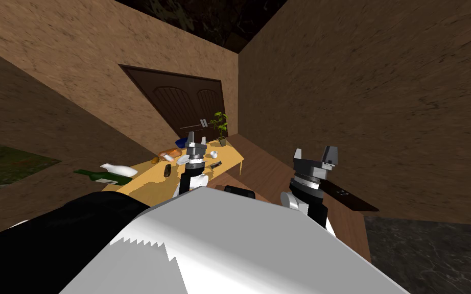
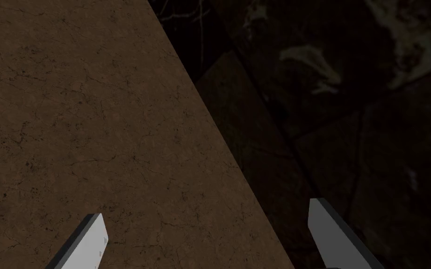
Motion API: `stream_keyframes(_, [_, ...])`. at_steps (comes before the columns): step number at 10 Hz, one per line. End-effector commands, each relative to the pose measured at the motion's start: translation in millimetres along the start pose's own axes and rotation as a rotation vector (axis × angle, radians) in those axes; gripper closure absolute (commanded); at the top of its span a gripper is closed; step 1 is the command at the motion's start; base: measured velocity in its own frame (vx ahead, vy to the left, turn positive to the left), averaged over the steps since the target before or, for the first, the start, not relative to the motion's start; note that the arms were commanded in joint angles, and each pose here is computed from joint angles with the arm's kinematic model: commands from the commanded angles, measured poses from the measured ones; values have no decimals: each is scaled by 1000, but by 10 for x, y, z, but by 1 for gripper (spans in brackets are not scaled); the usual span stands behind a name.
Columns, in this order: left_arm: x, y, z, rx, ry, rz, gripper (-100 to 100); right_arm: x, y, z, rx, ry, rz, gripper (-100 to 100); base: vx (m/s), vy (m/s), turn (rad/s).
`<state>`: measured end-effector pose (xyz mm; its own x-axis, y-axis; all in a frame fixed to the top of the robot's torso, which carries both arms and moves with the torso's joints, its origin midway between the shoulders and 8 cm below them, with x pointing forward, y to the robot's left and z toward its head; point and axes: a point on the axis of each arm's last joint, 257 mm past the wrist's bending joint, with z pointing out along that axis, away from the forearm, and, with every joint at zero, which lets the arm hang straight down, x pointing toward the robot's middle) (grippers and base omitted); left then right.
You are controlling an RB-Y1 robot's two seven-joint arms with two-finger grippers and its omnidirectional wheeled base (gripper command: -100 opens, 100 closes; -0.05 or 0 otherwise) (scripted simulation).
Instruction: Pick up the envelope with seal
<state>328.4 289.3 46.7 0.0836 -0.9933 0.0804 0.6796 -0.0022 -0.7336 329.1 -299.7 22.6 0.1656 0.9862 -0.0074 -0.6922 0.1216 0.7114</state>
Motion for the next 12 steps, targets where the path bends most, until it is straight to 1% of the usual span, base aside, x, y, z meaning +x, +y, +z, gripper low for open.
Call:
stream_keyframes(1, [24,77,-3,-24,23,0,-100,0,0,0,0,0,0,0,0,0,0])
stream_keyframes(3, [38,248,-16,-76,50,-7,-100,0,0,0,0,0,0,0,10,-5,-17])
stream_keyframes(6, [7,641,-68,-196,71,-35,-100,0,0,0,0,0,0,0,18,-9,-25])
stream_keyframes(8, [-43,943,-129,-288,73,-63,-100,0,0,0,0,0,0,0,26,-13,-36])
stream_keyframes(9, [-46,967,-136,-297,72,-62,-100,0,0,0,0,0,0,0,21,-6,-14])
stream_keyframes(11, [-116,1296,-227,-400,64,-95,-100,0,0,0,0,0,0,0,21,-8,-34])
stream_keyframes(12, [-119,1322,-238,-411,62,-94,-100,0,0,0,0,0,0,0,19,-6,-13])
